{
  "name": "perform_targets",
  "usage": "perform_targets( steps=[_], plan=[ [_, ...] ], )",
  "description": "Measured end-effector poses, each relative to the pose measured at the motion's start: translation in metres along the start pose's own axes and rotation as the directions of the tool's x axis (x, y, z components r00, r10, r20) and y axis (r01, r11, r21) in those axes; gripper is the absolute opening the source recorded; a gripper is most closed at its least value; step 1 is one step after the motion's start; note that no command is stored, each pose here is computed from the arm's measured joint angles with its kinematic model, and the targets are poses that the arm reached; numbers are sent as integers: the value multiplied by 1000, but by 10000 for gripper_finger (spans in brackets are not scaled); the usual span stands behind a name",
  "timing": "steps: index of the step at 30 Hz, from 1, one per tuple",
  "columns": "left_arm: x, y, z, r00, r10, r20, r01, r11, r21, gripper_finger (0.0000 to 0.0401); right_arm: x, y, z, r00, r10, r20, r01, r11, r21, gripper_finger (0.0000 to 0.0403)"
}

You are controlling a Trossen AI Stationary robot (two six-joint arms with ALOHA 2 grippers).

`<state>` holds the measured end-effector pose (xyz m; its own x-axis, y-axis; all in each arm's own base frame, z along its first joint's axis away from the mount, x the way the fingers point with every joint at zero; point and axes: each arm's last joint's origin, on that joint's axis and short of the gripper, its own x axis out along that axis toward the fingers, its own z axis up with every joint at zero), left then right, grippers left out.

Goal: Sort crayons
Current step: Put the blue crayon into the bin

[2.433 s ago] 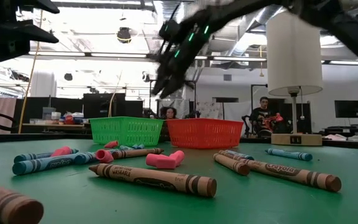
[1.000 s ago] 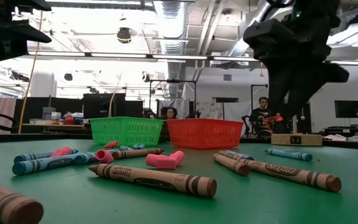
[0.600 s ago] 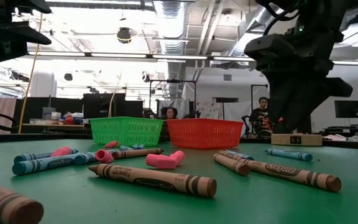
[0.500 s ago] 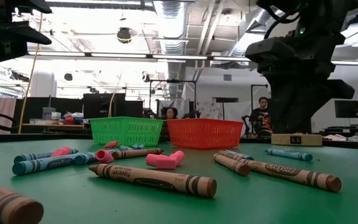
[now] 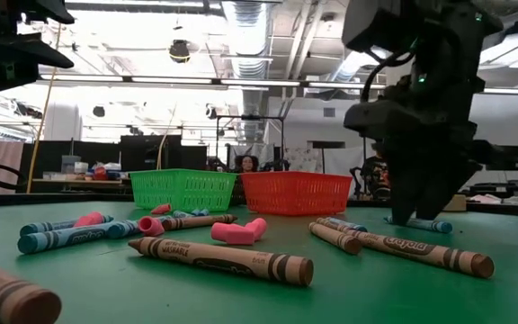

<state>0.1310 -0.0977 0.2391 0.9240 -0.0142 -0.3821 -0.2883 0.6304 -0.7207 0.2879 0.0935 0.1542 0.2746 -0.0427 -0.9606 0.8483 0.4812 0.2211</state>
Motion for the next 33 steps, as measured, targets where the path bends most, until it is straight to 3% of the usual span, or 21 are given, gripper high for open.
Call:
perform_targets(
  steps=[4, 13, 21, 33],
  plan=[
    [0, 0, 0, 1000, 2, -1, -2, 1000, -7, 192, 1, 5, 0, 998, -41, -39, 41, 999, 1, 136],
    [0, 1, 0, 1000, 6, -2, -6, 1000, 0, 192, -2, 5, 4, 997, -43, -65, 45, 999, 29, 9],
    [0, 1, 0, 1000, 6, -2, -6, 1000, 1, 192, -12, 16, 9, 997, -4, -72, 5, 1000, 4, 4],
    [0, 1, 0, 1000, 6, -2, -6, 1000, 11, 192, -67, 56, 44, 992, 124, -5, -124, 988, -92, 2]
  ],
)
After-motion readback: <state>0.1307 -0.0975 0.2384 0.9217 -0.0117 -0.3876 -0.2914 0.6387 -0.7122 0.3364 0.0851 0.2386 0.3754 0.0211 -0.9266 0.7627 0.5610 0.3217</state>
